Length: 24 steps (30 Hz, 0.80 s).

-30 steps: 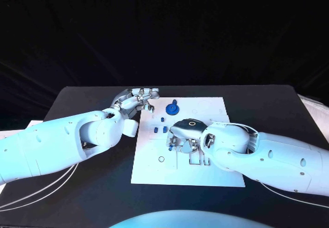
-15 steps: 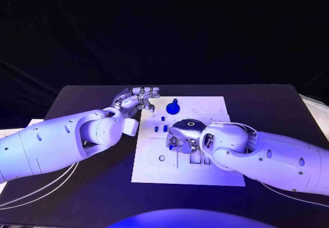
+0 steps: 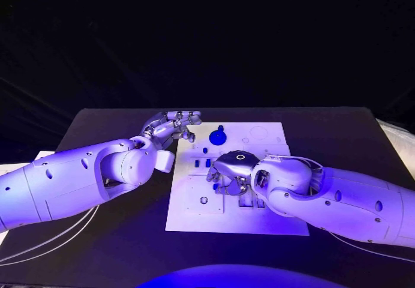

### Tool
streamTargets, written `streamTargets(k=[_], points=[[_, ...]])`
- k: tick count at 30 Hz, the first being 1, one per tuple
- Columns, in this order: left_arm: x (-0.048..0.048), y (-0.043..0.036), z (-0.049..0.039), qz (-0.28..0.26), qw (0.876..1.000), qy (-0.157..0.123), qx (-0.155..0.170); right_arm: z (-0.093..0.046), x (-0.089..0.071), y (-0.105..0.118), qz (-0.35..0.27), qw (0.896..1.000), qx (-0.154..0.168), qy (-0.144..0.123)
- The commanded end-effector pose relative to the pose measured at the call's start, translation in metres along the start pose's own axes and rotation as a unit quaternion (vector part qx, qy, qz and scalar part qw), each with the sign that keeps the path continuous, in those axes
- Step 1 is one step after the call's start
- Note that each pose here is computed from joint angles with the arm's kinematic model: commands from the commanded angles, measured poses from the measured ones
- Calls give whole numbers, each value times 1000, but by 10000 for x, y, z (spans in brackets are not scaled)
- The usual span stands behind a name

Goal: Assemble the parts on the task board

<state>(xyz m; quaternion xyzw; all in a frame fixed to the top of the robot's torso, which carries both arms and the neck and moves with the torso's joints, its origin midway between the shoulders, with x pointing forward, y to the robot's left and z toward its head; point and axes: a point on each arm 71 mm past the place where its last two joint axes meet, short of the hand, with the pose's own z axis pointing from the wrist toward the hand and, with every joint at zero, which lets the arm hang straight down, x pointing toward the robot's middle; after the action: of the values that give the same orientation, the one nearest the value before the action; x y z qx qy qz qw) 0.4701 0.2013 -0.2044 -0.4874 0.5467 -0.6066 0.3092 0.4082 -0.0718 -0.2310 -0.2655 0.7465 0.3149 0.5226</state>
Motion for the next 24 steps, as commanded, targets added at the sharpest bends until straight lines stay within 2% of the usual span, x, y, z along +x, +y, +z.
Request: streamTargets(k=[1,5,9,15,19,24], points=[[23,-3,2,-6,1000,10,0,-22,-4,-63,-11,999,23,-23],[16,-2,3,-5,1000,9,0,-86,-30,-73,-8,999,20,-41],[8,-3,4,-5,1000,8,0,-214,-97,-142,-8,998,26,-60],[-11,-5,3,-4,1000,5,1,-498,-386,-420,-24,994,66,-86],[-10,-4,6,-4,1000,6,0,-639,-542,-567,-41,991,94,-83],[-6,-2,9,-5,1000,7,0,-746,-608,-725,-60,988,125,-63]])
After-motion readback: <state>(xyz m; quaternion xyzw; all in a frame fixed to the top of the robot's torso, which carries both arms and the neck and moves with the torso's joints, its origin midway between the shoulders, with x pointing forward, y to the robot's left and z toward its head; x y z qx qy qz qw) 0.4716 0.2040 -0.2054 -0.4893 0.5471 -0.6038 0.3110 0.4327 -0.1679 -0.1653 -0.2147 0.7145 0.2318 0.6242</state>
